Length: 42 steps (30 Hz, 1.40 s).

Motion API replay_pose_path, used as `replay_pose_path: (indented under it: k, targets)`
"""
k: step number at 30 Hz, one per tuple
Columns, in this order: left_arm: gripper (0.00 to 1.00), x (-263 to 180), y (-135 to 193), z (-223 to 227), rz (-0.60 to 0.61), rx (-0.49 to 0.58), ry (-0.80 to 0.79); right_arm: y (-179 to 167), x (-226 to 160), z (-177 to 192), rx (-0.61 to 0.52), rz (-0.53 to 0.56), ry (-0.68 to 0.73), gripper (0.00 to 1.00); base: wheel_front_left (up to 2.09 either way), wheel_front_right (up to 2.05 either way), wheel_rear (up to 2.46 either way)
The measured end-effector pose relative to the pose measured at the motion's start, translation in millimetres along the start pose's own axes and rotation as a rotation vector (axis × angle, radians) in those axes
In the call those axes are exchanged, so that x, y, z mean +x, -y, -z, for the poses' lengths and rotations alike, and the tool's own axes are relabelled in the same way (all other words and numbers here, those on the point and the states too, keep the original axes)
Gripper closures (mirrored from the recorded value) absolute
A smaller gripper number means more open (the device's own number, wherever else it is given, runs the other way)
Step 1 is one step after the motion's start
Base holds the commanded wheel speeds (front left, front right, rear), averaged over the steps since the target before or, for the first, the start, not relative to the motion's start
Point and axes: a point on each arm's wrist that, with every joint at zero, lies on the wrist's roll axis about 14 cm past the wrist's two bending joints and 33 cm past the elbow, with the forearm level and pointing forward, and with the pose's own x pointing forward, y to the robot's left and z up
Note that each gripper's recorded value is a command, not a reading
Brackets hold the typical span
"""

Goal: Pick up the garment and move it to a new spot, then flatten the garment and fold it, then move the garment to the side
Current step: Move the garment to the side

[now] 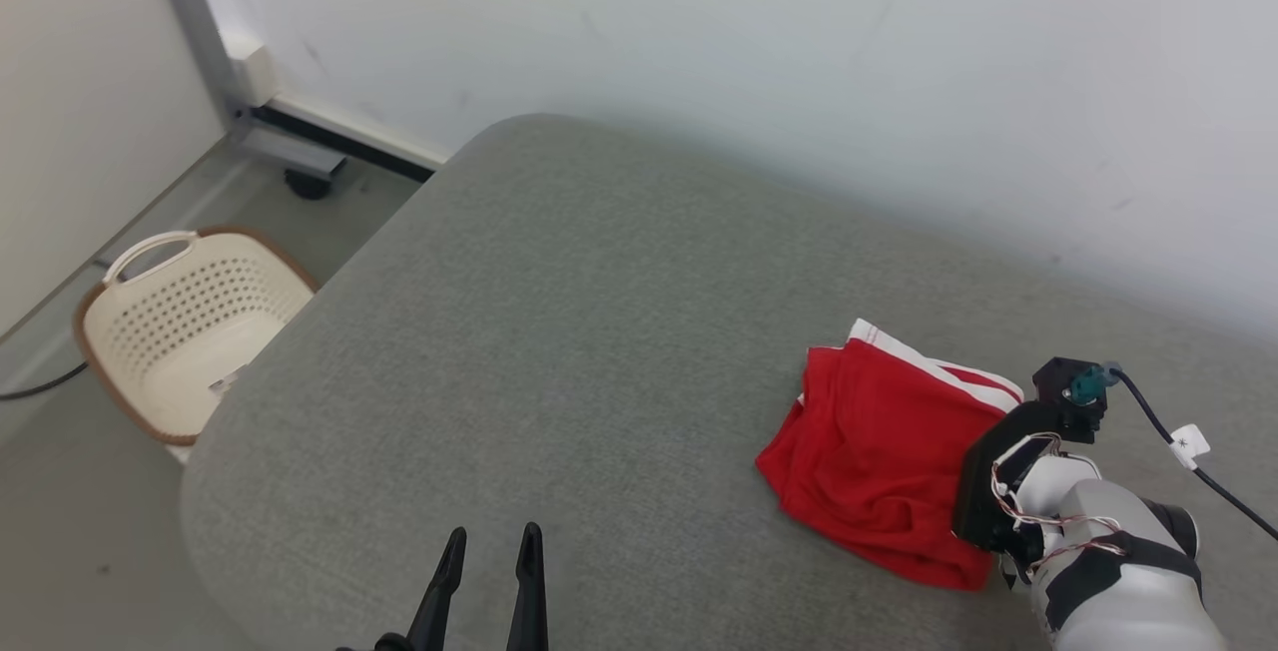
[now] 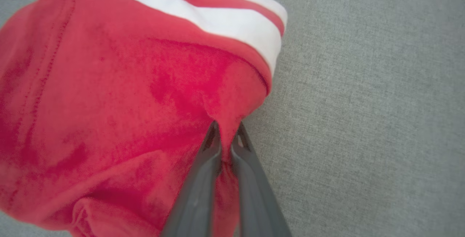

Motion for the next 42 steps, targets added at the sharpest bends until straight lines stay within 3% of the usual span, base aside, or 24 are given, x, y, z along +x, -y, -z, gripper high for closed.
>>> replay_pose_path:
  k: [6, 13, 17, 26, 32, 42]
  targets:
    - [0.00, 9, 21, -4, 0.079, -0.018, 0.015, 19, -23, -17, -0.030, 0.043, 0.072, 1.00, 0.00, 0.00, 0.00]
    - [0.00, 22, 57, -1, 0.197, -0.053, 0.005, 55, -56, -28, -0.139, 0.142, 0.103, 1.00, 0.00, 0.00, 0.00]
    - [0.00, 27, 84, 3, 0.276, -0.078, -0.011, 85, -75, -18, -0.160, 0.215, 0.081, 1.00, 0.00, 0.00, 0.00]
    - [0.00, 34, 130, 15, 0.416, -0.098, -0.055, 171, -117, 23, -0.074, 0.375, 0.026, 1.00, 0.00, 0.00, 0.00]
    - [0.00, 35, 134, 24, 0.428, -0.096, -0.082, 211, -129, 51, -0.059, 0.444, -0.048, 1.00, 0.00, 0.00, 0.00]
    - [0.00, 35, 116, 23, 0.380, -0.074, -0.075, 243, -143, 34, -0.140, 0.507, -0.080, 1.00, 0.00, 0.00, 0.00]
